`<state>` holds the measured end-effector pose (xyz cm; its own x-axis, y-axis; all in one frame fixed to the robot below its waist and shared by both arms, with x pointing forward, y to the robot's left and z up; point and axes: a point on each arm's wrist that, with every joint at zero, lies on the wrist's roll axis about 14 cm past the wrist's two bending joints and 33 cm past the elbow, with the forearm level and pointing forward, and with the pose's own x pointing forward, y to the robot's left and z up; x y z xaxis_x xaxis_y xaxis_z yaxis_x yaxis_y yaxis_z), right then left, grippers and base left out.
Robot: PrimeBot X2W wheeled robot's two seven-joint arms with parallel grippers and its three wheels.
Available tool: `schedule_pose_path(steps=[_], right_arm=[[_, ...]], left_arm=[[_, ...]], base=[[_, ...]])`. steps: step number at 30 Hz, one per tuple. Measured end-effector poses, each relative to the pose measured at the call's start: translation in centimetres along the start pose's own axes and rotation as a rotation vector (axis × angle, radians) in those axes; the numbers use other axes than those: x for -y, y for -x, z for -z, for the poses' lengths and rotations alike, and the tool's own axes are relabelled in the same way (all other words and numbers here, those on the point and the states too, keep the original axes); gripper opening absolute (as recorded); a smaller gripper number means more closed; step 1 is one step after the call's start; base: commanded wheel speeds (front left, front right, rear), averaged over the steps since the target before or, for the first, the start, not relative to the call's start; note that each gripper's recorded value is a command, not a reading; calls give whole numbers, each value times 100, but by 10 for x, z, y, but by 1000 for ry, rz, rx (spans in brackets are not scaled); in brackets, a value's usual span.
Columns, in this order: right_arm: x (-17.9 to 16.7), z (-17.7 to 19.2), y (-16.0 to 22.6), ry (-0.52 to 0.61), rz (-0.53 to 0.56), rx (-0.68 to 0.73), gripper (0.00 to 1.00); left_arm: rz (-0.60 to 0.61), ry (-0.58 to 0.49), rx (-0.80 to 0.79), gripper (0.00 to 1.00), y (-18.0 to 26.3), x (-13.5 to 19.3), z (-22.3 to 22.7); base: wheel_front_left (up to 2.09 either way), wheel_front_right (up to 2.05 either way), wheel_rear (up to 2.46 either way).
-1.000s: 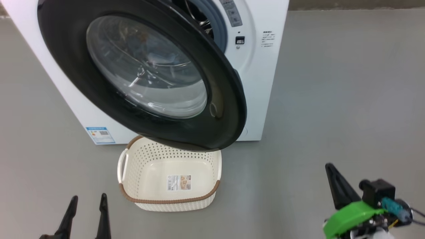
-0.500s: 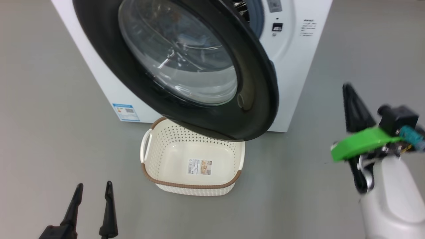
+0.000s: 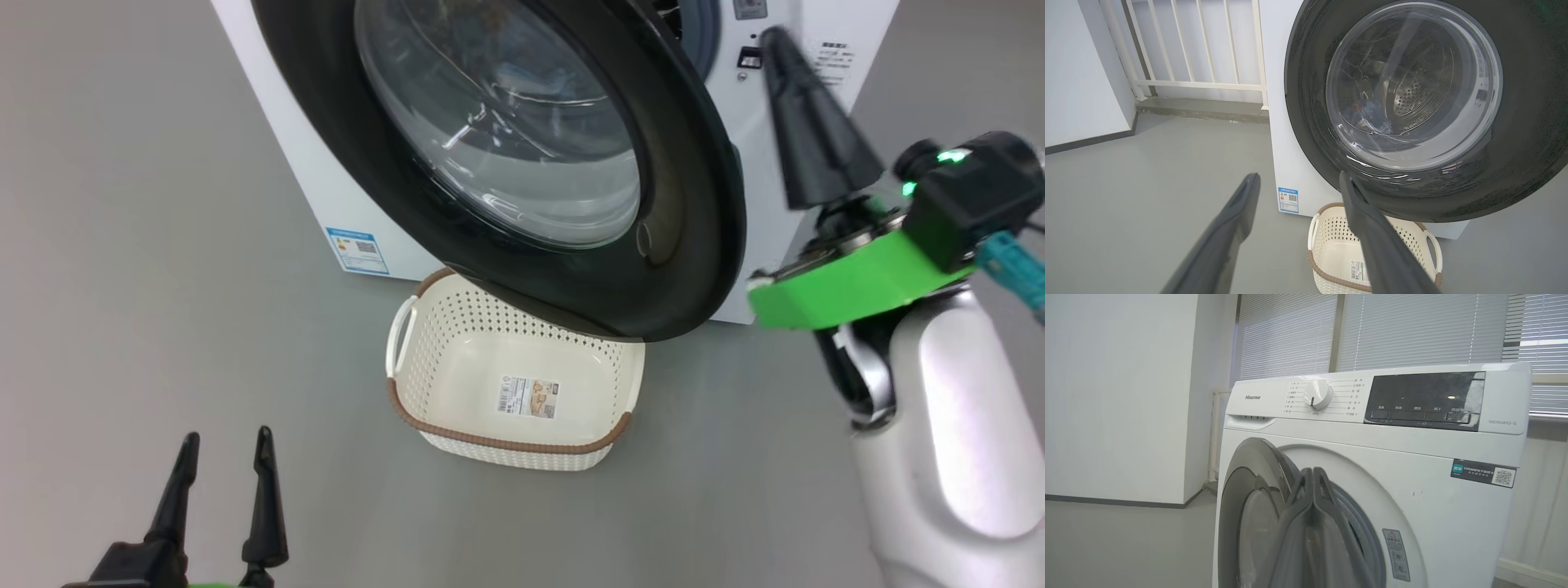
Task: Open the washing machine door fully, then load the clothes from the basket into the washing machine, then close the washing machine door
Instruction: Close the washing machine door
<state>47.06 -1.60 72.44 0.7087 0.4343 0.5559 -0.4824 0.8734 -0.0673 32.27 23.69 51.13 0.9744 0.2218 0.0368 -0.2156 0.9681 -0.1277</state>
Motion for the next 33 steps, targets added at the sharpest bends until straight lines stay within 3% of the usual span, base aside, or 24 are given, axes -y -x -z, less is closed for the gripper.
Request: schedule_pose_path(steps=[10, 19, 33], right_arm=[[-53, 73, 32, -143, -113, -274, 0], [-51, 122, 40, -131, -111, -417, 0], [-31, 157, 24, -102, -84, -484, 0]], left_arm=[[-27, -7, 5, 100, 5, -8, -1], [-25, -11, -2, 100, 1, -7, 2], [-31, -6, -8, 100, -8, -3, 7]], base=[[0, 0, 0], [0, 0, 0], [0, 0, 0]])
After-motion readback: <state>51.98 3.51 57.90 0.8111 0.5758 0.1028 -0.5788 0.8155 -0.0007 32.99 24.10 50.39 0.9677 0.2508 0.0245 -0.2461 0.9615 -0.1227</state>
